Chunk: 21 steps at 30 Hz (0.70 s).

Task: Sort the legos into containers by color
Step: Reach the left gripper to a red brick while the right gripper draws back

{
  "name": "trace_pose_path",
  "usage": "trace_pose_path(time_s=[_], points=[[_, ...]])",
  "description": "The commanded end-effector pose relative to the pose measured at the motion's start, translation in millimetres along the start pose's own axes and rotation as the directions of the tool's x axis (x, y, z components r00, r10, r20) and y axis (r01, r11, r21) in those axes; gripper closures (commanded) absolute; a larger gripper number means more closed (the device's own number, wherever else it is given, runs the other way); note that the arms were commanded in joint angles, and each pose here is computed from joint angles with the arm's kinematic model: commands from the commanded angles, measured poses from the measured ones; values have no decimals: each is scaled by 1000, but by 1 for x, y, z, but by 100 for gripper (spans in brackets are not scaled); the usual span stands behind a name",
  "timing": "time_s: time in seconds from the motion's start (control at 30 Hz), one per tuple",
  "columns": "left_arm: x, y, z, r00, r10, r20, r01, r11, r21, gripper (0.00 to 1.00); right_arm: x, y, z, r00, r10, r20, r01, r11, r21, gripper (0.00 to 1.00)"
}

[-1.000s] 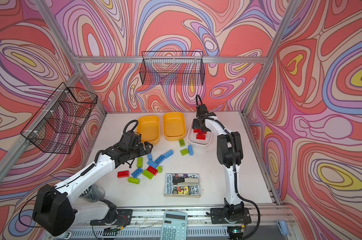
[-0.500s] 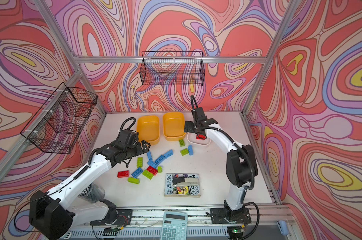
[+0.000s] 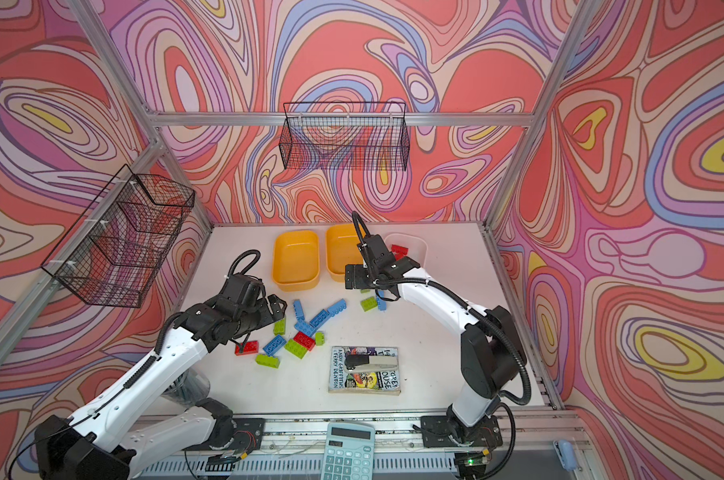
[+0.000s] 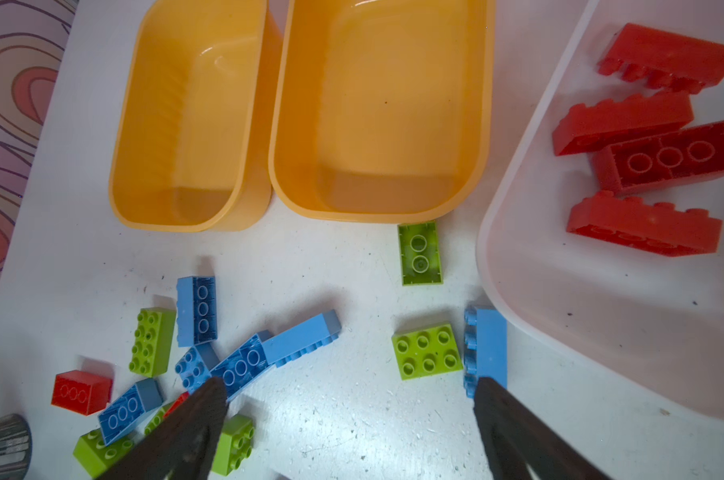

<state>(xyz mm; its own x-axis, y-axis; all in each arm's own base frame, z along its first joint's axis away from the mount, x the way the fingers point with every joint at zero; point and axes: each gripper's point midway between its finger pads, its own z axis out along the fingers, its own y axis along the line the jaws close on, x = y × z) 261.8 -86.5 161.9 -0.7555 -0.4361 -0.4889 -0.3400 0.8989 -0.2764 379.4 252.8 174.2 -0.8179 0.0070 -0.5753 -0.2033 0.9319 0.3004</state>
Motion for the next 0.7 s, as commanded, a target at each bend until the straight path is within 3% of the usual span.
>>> trace_pose_path(time_s=[0.0,0.37,0.67], points=[[10,14,2,999,-26,-35,24,997,-67,3,-2,8,-13,999,10,40,-9,1000,-22,2],[1,3,3,998,-52,-44,48,996,-80,3,11,1,-39,998,8,67,-7,1000,-16,2],[-2,32,-14,996,-83,15,85,979,-186,4,28,-5,-44,999,9,36,-9,1000,-18,2]])
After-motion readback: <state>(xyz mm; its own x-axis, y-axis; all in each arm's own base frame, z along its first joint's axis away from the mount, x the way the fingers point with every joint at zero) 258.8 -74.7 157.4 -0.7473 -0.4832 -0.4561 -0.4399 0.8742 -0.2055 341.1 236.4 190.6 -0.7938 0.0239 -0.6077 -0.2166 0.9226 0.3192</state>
